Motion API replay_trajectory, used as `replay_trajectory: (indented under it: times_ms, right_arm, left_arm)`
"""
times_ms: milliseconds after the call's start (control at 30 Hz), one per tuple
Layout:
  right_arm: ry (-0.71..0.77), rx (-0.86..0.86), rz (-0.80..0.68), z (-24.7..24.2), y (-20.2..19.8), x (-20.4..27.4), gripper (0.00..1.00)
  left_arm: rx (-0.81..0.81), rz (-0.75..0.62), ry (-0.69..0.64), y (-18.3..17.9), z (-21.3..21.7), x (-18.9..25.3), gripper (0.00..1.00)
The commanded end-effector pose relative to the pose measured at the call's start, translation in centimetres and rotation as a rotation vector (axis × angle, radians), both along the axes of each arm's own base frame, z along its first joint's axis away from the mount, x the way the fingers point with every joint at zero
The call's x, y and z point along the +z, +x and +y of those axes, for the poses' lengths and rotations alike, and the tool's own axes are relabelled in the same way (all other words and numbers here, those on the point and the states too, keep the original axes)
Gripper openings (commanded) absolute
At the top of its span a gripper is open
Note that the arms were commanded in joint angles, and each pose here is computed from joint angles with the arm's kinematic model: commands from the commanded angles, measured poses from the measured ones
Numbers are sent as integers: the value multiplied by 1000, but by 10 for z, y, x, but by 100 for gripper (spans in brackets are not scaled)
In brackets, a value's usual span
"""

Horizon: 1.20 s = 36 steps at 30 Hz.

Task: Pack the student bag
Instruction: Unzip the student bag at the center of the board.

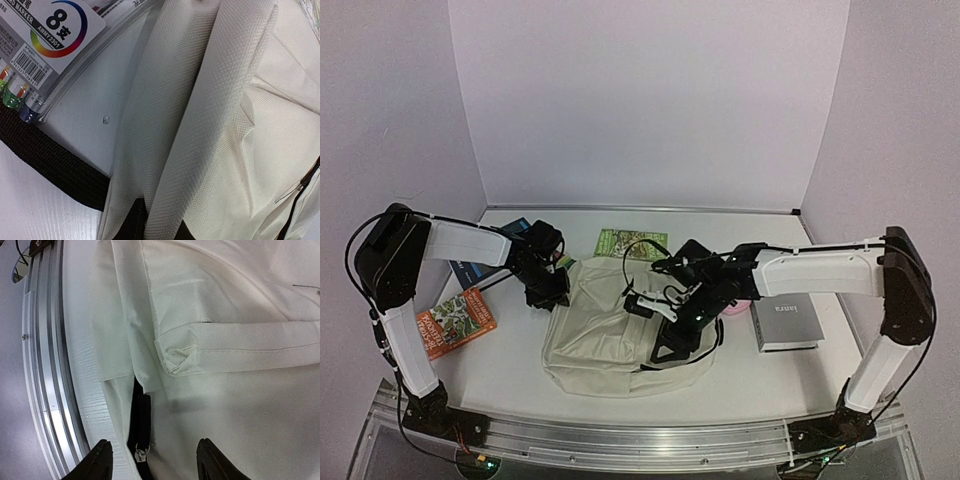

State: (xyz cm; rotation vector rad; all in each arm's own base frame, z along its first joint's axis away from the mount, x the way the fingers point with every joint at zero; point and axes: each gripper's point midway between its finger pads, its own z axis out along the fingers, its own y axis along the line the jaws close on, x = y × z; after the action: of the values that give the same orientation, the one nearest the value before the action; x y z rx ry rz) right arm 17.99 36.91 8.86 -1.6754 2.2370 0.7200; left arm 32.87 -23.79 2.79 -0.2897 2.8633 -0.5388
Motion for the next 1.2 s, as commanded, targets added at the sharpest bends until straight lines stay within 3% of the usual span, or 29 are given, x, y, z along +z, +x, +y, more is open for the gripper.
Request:
replay_trajectory:
  times_ms: [0, 800, 1167]
  right_arm:
    - [46, -14, 24, 22, 5, 3, 55]
    - [-4, 16, 76, 39, -4, -33, 42]
    - [25, 6, 24, 38, 0, -13, 1]
  left_arm:
    - [18, -56, -53, 12, -8, 11, 14]
    - [19, -41, -53, 10, -8, 5, 15]
    - [22, -31, -27, 8, -4, 3, 15]
